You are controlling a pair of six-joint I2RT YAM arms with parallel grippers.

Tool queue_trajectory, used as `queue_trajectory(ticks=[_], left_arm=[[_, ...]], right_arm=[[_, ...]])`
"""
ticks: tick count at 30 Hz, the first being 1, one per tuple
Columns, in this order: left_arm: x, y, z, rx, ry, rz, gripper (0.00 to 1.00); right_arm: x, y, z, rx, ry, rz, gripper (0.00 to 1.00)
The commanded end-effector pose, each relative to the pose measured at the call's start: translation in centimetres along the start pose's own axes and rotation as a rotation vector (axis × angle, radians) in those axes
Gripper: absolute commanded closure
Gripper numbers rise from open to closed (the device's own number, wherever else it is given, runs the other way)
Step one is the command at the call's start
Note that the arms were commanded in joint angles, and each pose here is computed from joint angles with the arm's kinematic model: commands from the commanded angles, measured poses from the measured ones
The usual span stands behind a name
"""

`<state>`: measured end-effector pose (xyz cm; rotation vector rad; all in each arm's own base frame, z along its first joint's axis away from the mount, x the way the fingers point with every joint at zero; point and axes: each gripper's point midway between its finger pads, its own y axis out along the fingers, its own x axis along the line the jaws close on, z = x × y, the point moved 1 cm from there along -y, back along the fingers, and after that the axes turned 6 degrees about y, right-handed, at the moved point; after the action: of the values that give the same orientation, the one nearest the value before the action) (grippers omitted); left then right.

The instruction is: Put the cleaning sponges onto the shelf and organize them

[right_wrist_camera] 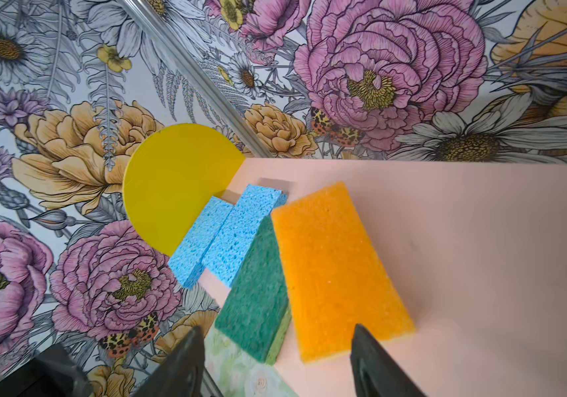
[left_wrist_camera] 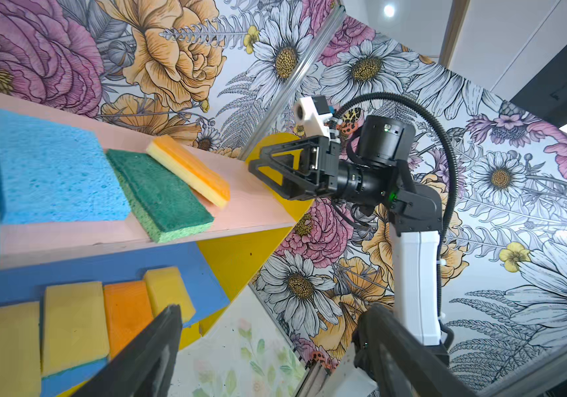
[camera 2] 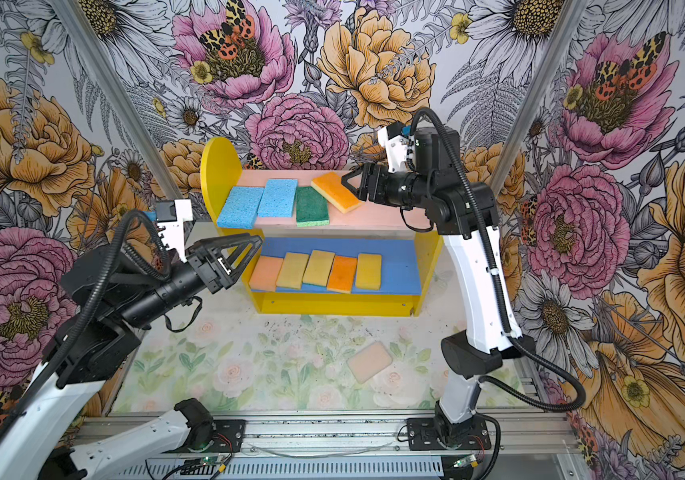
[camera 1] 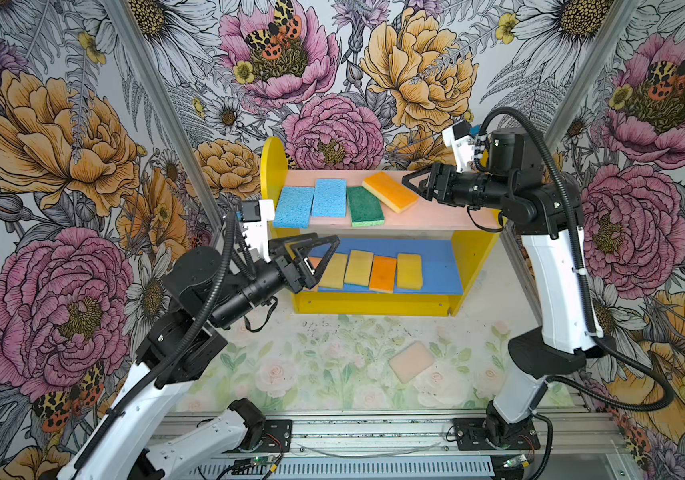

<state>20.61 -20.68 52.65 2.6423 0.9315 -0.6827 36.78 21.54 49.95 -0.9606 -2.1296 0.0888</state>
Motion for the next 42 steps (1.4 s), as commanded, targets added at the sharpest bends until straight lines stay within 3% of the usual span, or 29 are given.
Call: queue_trajectory(ticks=[1,8,16,25,31,35,39,42], left_arm=[[0.2,3.0,-1.2,0.018,0.001,-0.026,0.16],[2.0,6.3,-2.1,0.052,-0.04,-0.044,0.18],[3.8,6.2,-1.6,0.058,-0.056,-0.073,0.18],[5.0,4.9,-1.9,0.035,-0.068,-0.093,0.17],[5.5,4.3,-1.7,0.033,-0.072,-0.104,0.17],[6.0,4.1,-1.3,0.037,-0.074,-0.116,0.17],[6.1,3.7,-1.4,0.03,-0.074,-0.119,0.17],[6.2,3.5,-1.5,0.028,-0.074,-0.122,0.17]], right_arm=[[-2.9,0.3,1.1,0.046,0.014,0.14,0.32],[-4.8,1.8,0.9,0.058,0.015,0.176,0.32],[-3.5,2.2,1.3,0.104,0.028,0.068,0.43],[-3.9,1.9,1.7,0.113,0.03,0.086,0.56],[-3.8,2.0,2.0,0.12,0.039,0.085,0.76],[-3.8,2.0,2.2,0.119,0.043,0.087,0.84],[-3.9,2.0,2.1,0.108,0.05,0.089,1.0],[-3.4,1.8,1.6,0.083,0.048,0.074,1.0]])
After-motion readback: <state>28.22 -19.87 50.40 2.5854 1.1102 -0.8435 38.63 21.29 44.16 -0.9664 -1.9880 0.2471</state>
